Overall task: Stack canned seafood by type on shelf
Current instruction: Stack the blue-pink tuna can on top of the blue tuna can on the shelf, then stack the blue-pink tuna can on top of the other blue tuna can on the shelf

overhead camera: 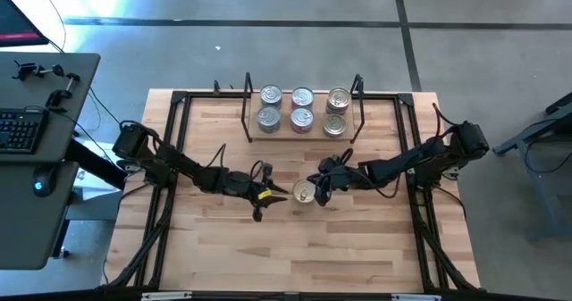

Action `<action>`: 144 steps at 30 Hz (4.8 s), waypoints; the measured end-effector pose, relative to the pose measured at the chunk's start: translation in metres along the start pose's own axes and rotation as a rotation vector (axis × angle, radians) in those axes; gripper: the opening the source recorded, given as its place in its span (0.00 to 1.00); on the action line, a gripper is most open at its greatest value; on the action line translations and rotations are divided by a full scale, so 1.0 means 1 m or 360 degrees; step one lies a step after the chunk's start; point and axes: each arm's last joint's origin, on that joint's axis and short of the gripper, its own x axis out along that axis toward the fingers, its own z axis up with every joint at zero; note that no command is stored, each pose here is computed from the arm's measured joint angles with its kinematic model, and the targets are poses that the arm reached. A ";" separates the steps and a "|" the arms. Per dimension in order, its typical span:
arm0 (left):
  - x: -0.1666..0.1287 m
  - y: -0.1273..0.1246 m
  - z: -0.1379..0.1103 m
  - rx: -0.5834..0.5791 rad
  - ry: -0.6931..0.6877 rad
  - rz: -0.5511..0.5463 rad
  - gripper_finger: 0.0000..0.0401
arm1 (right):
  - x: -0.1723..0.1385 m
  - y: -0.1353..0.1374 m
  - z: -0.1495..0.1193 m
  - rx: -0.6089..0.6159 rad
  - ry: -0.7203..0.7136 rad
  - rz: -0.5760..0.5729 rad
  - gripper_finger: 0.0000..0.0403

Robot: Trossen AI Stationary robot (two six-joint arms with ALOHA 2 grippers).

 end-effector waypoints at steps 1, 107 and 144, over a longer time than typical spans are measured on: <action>0.000 0.001 -0.001 0.0063 -0.0005 -0.0017 0.23 | 0.000 0.000 0.000 0.0001 0.0004 -0.0001 0.00; -0.048 0.011 0.040 0.0281 0.0589 0.0268 0.00 | 0.024 0.115 -0.061 -0.1915 0.0366 -0.0680 0.00; -0.051 0.005 0.024 0.0118 0.0554 0.0291 0.00 | 0.005 0.056 -0.060 -0.1431 -0.0187 -0.0198 0.37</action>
